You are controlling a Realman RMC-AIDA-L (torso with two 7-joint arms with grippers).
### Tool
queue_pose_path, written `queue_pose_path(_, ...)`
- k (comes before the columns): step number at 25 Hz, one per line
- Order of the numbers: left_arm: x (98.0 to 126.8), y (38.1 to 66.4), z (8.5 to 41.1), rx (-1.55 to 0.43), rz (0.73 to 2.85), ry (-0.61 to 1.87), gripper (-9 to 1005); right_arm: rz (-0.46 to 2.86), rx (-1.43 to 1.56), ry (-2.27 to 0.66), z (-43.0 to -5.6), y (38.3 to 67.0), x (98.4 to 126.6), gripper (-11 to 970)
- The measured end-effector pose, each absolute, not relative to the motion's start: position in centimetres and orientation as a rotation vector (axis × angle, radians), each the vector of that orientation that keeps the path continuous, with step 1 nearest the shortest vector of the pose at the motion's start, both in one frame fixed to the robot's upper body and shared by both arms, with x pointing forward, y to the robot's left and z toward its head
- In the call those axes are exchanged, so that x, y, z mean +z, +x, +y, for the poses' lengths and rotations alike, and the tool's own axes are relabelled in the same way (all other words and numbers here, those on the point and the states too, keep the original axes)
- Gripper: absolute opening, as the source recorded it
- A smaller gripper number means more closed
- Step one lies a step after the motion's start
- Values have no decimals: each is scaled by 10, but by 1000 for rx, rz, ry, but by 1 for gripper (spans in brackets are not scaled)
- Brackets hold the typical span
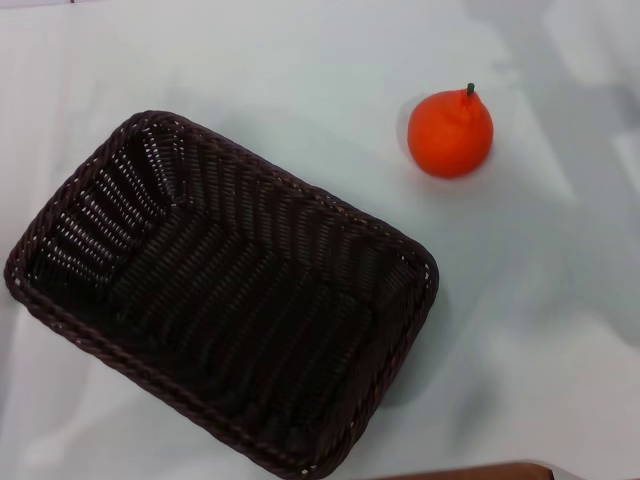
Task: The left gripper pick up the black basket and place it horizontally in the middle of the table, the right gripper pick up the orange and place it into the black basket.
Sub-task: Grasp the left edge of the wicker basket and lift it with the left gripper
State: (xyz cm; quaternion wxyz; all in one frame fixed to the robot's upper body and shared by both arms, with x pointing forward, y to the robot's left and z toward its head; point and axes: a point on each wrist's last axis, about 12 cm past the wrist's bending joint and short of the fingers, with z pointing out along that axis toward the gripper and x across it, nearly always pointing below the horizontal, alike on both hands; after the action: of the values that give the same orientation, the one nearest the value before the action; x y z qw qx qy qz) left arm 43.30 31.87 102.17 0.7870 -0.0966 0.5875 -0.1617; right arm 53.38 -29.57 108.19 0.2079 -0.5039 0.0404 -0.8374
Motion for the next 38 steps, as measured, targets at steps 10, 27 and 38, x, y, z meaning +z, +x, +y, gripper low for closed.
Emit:
queue_pose_path(10, 1042, 430, 342, -539, 1264, -80, 771, 153, -2307, -1395, -300, 527, 1078, 928)
queue_pose_path(27, 1211, 465, 362, -532, 1985, 569, 618, 186, -2268, -1370, -304, 524, 1079, 928)
queue_pose_path(38, 1230, 494, 304, -347, 2321, 734, 850, 226, -2226, -1377, -307, 516, 1073, 928)
